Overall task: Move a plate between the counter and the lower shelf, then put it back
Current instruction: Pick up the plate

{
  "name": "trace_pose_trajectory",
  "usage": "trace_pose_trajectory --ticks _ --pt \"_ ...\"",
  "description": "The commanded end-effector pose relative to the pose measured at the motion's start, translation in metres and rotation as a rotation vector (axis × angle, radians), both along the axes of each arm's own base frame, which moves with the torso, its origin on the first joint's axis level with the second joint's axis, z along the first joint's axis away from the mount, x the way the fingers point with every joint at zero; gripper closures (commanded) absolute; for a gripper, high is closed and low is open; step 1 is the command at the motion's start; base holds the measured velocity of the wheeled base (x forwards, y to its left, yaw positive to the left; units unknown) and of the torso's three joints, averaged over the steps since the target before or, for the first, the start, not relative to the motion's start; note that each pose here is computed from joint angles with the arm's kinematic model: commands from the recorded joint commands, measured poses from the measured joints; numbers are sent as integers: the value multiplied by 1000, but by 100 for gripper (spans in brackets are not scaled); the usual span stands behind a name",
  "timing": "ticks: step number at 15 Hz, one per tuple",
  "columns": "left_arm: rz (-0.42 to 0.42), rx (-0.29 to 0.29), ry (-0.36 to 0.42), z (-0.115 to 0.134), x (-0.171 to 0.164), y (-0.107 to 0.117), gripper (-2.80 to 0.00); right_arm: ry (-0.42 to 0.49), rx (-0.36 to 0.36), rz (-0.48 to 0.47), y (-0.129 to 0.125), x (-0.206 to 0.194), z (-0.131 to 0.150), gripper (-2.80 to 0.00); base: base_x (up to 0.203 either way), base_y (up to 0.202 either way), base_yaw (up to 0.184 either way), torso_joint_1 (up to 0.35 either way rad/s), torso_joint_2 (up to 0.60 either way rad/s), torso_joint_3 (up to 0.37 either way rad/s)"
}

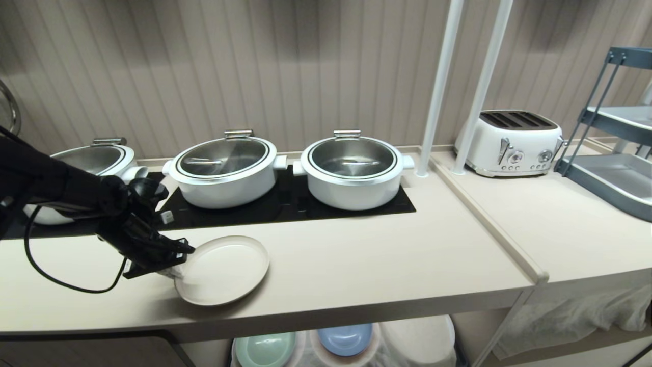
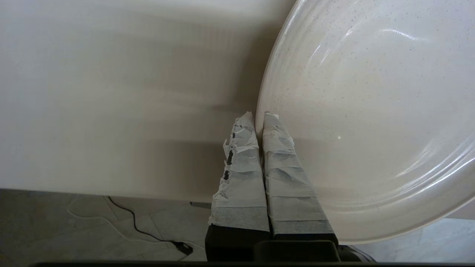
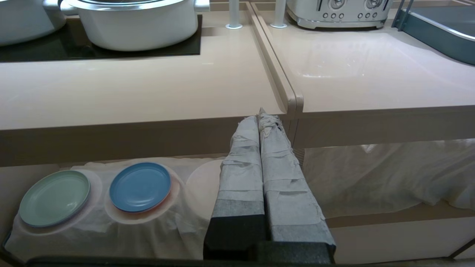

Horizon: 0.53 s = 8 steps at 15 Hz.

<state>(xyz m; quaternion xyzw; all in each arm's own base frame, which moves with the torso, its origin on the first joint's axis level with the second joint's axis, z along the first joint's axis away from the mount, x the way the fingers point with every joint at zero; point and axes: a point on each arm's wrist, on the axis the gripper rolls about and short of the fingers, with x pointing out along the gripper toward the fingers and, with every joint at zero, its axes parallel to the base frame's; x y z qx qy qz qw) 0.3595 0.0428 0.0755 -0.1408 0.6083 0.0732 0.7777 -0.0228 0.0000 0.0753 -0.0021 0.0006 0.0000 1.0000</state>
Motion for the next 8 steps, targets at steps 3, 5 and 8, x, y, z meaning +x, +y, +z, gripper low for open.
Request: trace_pose_trajectory --ticks 3,5,8 --pt "57 -36 -8 17 -23 -2 0 0 0 0 0 0 0 0 0 0 0 0 0 0" --pt "65 -63 -17 25 -35 -4 0 0 0 0 0 0 0 0 0 0 0 0 0 0" --pt "66 -83 -12 34 -61 -7 0 0 0 0 0 0 0 0 0 0 0 0 0 0"
